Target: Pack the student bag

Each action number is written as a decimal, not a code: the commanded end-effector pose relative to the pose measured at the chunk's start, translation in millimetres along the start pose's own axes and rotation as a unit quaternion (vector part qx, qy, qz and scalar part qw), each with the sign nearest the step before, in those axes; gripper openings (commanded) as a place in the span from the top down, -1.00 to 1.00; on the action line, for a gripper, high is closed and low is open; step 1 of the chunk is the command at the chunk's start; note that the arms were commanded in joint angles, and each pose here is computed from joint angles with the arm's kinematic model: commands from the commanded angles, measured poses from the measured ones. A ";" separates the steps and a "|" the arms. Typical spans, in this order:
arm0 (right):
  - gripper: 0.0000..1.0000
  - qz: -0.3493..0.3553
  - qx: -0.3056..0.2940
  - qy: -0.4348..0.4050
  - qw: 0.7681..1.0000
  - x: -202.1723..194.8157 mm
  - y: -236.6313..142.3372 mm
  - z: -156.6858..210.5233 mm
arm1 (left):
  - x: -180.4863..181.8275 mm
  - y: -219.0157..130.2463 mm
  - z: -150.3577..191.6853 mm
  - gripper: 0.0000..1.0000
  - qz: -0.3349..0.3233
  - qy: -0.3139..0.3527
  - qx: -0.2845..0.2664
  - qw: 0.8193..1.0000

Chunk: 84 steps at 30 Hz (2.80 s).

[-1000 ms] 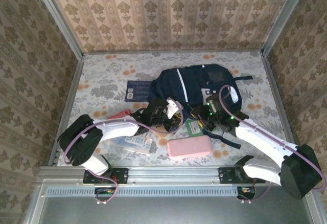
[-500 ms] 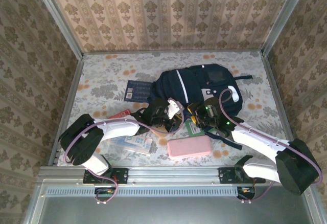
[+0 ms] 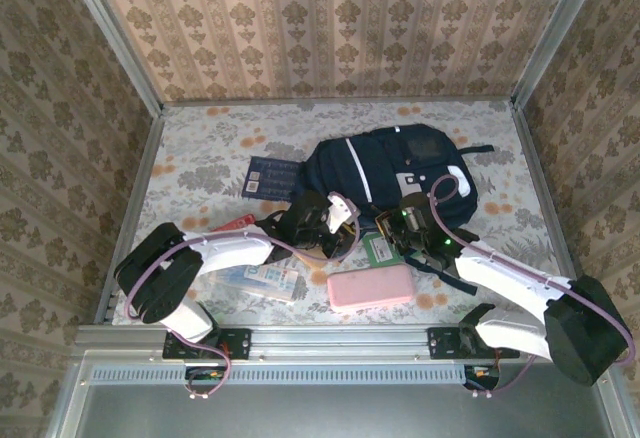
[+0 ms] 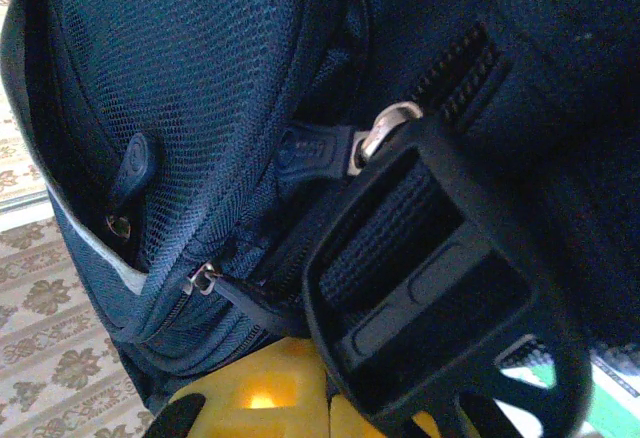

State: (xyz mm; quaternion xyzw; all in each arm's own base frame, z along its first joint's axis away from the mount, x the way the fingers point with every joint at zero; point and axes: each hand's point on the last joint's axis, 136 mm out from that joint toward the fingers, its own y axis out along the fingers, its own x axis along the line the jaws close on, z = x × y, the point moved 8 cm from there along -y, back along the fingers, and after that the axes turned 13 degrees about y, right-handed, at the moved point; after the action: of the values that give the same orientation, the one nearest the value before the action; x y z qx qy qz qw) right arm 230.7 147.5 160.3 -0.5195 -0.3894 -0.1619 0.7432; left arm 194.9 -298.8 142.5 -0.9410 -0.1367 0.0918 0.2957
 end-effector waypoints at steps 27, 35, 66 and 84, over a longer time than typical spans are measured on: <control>0.66 0.009 -0.051 -0.102 0.993 20.5 -8.9 -21.4 | 36.3 -30.4 0.6 1.00 -0.047 -0.061 0.035 0.996; -0.24 0.038 -0.046 -0.142 0.988 24.9 -20.9 -20.7 | 19.3 -32.1 -23.4 1.00 -0.012 -0.024 0.015 1.000; -0.64 -0.072 -0.015 0.094 0.993 -1.9 -61.5 -24.4 | -32.8 27.7 -73.9 1.00 0.094 0.048 -0.009 0.994; 0.63 -0.040 -0.079 0.091 0.992 -6.0 -32.2 -32.5 | -36.2 20.6 -68.3 1.00 0.091 0.054 -0.015 0.994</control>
State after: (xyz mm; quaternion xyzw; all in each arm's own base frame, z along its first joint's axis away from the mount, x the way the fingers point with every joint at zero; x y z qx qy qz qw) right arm 216.2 108.3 167.9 -0.5261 -0.3193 -0.2538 0.7463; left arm 188.9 -359.9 167.5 -0.9461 -0.0480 0.0874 0.3080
